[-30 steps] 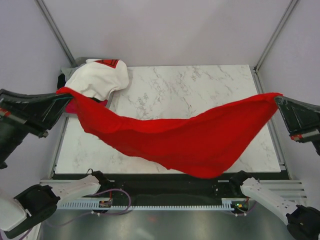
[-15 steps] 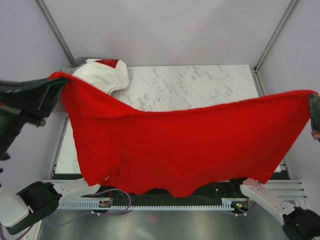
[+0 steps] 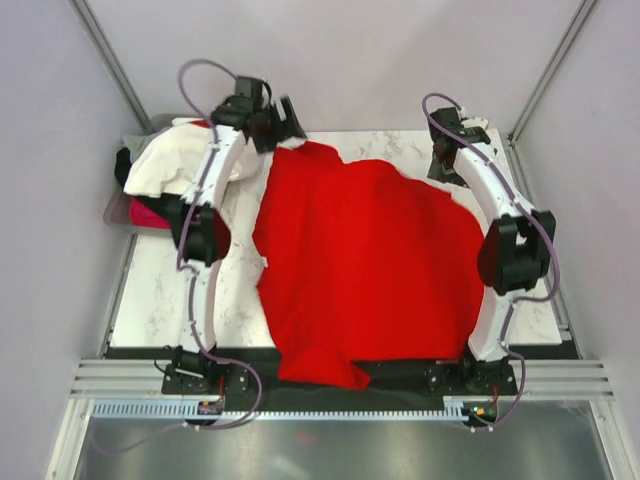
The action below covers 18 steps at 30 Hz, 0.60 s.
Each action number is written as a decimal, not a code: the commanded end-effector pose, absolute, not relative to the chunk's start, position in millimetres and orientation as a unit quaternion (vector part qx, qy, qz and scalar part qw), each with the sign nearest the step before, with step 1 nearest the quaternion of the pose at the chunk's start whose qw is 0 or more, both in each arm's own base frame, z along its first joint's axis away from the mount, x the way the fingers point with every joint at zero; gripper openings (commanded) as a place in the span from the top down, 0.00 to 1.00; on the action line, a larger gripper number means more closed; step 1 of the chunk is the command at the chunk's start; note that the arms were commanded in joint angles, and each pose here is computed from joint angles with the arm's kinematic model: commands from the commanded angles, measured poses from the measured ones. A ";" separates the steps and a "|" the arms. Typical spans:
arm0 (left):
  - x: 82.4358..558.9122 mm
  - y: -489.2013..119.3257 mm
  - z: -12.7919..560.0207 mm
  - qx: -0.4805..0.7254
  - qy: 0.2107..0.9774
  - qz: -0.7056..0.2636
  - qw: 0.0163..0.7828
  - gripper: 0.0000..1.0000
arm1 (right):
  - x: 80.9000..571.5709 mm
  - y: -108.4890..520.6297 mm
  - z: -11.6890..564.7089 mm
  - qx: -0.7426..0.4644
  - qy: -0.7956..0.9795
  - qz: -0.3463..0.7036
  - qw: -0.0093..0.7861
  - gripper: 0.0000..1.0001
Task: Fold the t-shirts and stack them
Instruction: Flatten the tshirt out
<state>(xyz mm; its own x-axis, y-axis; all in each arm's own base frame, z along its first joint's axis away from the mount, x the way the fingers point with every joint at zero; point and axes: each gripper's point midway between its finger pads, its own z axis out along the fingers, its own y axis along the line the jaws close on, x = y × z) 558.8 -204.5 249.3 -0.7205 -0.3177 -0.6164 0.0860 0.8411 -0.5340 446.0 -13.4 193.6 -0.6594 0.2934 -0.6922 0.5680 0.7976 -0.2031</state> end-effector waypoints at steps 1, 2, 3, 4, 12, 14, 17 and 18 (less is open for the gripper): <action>496.9 -213.9 220.7 -0.068 0.933 -0.252 0.249 0.01 | 410.6 -10.0 223.5 0.245 0.890 -0.183 0.337 0.02; 487.7 -212.0 189.3 -0.065 0.945 -0.222 0.232 0.00 | 398.3 -9.9 223.4 0.248 0.883 -0.166 0.362 0.02; 480.8 -209.9 183.4 -0.059 0.946 -0.211 0.238 0.00 | 391.0 -7.3 223.5 0.247 0.883 -0.151 0.370 0.02; 467.6 -208.4 217.2 -0.053 0.933 -0.228 0.274 0.00 | 384.1 -6.5 224.1 0.248 0.882 -0.142 0.375 0.02; 381.7 -177.3 206.1 -0.054 0.940 -0.164 0.295 0.00 | 329.7 11.2 191.2 0.220 0.901 -0.064 0.369 0.02; 353.4 -181.0 191.9 -0.044 0.945 -0.147 0.288 0.00 | 324.1 21.8 177.4 0.206 0.908 -0.034 0.362 0.02; 318.2 -191.2 158.4 -0.029 0.955 -0.131 0.264 0.00 | 320.6 39.6 156.7 0.186 0.921 0.009 0.342 0.02; 310.8 -197.2 155.9 -0.032 0.953 -0.143 0.265 0.00 | 321.1 45.1 151.5 0.179 0.924 0.023 0.338 0.02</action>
